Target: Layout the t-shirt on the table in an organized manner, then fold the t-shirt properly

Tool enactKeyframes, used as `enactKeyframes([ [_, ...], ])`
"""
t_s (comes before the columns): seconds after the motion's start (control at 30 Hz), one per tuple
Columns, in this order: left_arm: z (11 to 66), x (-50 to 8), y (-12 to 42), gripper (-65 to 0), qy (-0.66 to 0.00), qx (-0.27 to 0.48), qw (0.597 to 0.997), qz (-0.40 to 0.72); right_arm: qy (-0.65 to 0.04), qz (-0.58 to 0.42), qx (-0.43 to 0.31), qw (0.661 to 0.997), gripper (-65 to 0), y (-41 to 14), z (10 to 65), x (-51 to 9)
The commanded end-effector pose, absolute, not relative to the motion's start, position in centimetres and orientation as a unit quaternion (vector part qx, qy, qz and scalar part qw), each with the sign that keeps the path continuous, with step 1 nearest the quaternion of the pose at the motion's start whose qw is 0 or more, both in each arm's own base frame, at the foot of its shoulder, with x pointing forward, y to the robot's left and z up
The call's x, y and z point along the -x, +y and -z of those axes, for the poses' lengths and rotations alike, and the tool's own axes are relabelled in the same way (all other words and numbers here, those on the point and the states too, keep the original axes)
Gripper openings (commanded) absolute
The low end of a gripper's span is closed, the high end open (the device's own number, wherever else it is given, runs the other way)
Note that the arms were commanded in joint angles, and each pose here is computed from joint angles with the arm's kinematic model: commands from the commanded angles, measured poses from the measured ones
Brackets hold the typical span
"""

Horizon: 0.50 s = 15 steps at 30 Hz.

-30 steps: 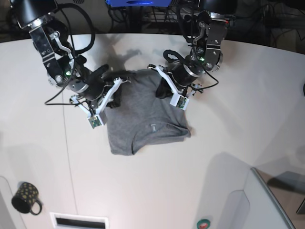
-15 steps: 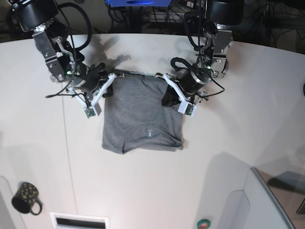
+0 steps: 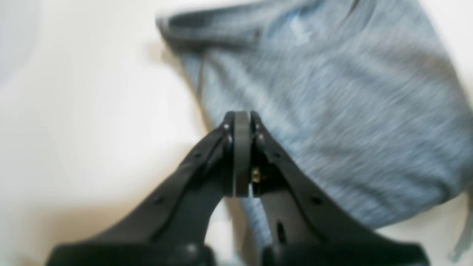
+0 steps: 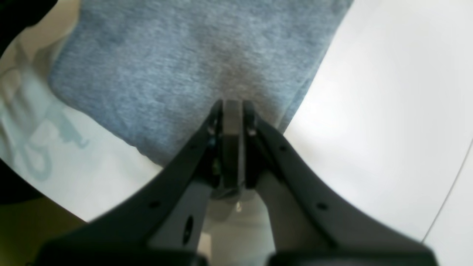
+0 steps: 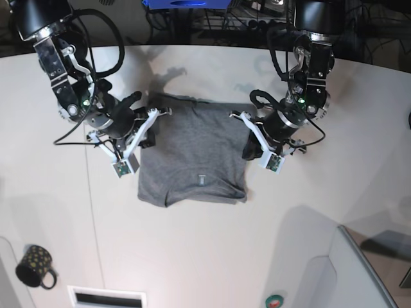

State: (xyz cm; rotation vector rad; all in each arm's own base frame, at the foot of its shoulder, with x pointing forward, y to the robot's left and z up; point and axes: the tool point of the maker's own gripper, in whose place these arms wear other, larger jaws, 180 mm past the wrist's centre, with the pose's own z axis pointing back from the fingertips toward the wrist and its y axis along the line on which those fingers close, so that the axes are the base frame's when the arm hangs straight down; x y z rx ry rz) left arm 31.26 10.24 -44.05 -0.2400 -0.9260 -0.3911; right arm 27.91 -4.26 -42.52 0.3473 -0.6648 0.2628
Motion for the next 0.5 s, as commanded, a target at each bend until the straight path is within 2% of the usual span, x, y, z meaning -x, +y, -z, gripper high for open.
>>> enactKeyframes([
  [0.0, 42.6, -32.5, 11.0, -65.0, -0.47, 0.112, 0.859, 0.17, -0.354, -0.13, -0.172, 0.91, -63.5, -4.1, 40.9, -29.5],
  [0.27, 43.2, -29.7, 16.1, -65.0, -0.463, 0.074, 0.875, 0.119, -0.358, -0.123, -0.196, 0.904, -63.5, -2.0, 40.4, -29.2],
  [0.47, 42.6, -24.6, 18.2, -65.0, -0.446, 0.054, 0.877, 0.17, -0.395, -0.157, -0.155, 0.892, -63.5, -6.6, 40.9, -26.5],
])
